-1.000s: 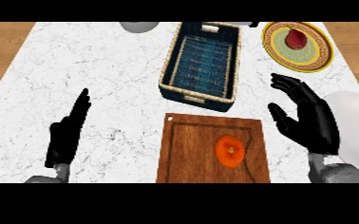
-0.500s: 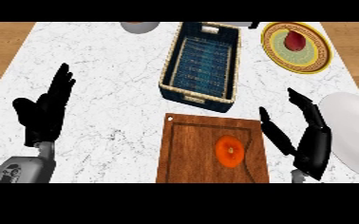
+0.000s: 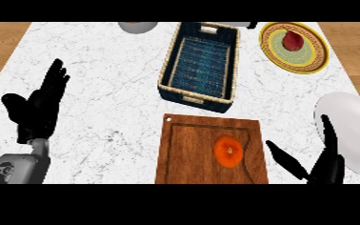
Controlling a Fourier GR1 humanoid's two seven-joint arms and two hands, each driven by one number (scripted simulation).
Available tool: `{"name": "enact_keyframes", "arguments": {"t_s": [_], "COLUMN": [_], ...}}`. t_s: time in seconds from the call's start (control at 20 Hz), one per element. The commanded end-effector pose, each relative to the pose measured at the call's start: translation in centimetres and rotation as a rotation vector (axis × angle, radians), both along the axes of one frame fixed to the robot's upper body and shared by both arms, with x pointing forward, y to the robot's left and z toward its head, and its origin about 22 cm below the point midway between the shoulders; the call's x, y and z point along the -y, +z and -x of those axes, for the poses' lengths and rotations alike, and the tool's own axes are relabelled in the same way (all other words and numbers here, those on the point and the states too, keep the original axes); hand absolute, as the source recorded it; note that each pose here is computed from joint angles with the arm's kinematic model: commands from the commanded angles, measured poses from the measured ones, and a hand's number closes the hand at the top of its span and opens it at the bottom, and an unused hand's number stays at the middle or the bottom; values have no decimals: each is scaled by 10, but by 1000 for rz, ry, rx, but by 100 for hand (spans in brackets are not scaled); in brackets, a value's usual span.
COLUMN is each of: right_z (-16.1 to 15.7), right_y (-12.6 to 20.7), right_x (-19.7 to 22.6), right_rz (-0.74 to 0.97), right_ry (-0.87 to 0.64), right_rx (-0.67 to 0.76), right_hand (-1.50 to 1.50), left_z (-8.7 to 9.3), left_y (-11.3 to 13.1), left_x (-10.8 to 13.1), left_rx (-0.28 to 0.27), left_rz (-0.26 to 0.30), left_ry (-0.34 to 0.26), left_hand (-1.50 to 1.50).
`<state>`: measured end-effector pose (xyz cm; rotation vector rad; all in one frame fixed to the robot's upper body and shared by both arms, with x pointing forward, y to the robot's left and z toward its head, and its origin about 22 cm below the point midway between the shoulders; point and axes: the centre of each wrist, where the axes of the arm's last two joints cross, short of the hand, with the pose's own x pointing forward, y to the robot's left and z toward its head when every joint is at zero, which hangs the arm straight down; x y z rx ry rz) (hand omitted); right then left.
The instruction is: Pick the squash from the cutting board and place it in the basket
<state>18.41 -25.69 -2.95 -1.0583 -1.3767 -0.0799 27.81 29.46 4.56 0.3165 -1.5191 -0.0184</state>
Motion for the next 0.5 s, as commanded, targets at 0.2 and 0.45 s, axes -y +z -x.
{"name": "enact_keyframes", "arguments": {"t_s": [0.2,0.45], "right_z": [46,50], "right_y": [5,69], "right_x": [-1,-23], "right_rz": [-34,-52], "right_ry": [149,172], "right_rx": [-548,-630], "right_hand": [-150,-150], "left_z": [0,-1], "left_y": [2,-1], "left_x": [5,2], "left_rx": [7,-15], "left_rz": [-9,1], "left_ry": [-25,-6], "left_hand": [0,0]}}
